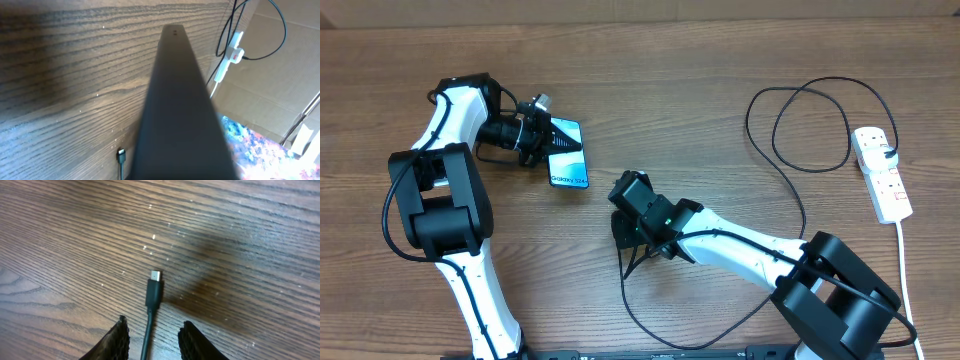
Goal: Plug charger to phone and switch on socket
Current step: 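Lower the right gripper over the black USB-C plug on the table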
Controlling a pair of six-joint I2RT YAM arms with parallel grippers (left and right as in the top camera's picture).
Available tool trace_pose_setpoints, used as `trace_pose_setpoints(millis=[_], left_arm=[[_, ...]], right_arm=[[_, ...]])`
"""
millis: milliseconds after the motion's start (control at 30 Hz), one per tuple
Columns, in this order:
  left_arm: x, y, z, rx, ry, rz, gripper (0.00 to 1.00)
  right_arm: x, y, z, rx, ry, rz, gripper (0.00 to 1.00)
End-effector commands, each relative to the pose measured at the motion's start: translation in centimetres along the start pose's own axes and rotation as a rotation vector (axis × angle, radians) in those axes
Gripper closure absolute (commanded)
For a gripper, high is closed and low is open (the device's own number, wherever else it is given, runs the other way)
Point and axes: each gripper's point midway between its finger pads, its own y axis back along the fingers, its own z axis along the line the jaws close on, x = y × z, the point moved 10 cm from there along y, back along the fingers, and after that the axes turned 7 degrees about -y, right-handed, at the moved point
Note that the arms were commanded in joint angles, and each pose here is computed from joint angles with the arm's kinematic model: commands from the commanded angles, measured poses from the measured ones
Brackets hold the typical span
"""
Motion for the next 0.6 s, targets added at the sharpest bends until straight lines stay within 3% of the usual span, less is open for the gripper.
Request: trace_pose_setpoints(millis=[0,567], left_arm=[[0.1,0.0,-0.6,0.04,-0.032,-0.004,0.96],[0.2,-0.2,-0.7,0.041,-0.029,0.004,0.96]], right_arm=[[-0.1,0.1,0.5,0.025,0.038,-0.053,0.68],[0.7,-1.3,1.2,0.052,0.073,-0.077,0.67]])
